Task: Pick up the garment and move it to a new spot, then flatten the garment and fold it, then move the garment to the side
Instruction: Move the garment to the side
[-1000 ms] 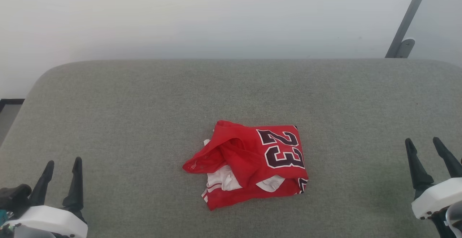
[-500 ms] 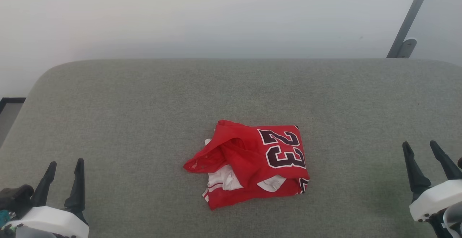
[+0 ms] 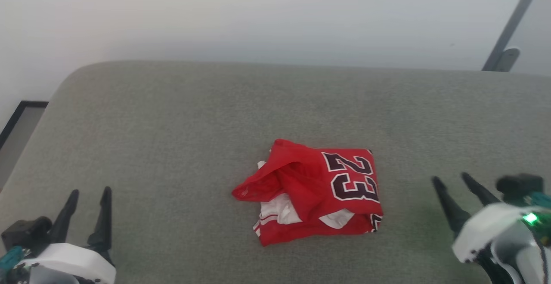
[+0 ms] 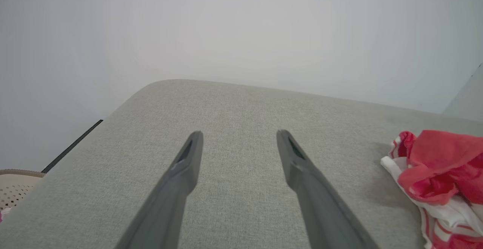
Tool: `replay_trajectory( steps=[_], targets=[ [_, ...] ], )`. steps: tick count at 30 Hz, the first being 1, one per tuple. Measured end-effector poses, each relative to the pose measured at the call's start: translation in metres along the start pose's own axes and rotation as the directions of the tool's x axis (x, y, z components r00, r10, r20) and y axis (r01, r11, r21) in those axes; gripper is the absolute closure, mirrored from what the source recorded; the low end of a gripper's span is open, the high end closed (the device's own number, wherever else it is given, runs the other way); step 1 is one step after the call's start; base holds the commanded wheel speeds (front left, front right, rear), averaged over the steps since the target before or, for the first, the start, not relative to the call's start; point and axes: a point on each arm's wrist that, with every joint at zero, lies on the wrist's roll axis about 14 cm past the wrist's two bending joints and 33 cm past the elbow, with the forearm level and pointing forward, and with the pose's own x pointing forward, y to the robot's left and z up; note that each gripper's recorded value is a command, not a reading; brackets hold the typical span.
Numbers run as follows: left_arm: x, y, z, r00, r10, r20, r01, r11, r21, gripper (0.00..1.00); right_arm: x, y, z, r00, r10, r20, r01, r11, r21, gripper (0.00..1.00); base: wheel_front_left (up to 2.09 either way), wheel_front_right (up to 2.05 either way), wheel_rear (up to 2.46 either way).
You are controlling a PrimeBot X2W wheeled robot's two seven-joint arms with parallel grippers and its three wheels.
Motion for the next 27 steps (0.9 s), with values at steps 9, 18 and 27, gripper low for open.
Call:
replay_trajectory(
  steps=[9, 18, 27],
  targets=[
    [-0.004, 0.004, -0.012, 0.999, 0.024, -0.034, -0.024, 1.000, -0.009, 0.00, 0.041, 0.063, -0.018, 0.951, 0.204, -0.231, -0.195, 0.979, 0.061, 0.00, 0.00, 0.00, 0.00],
    [-0.004, 0.009, -0.024, 0.996, 0.055, -0.072, -0.057, 0.998, -0.025, 0.00, 0.060, 0.071, -0.061, 0.828, 0.219, -0.516, -0.232, 0.972, 0.041, 0.00, 0.00, 0.00, 0.00],
    [-0.001, 0.015, -0.034, 0.991, 0.084, -0.106, -0.087, 0.996, -0.030, 0.00, 0.073, 0.082, -0.094, 0.677, 0.224, -0.701, -0.244, 0.967, 0.073, 0.00, 0.00, 0.00, 0.00]
  ],
)
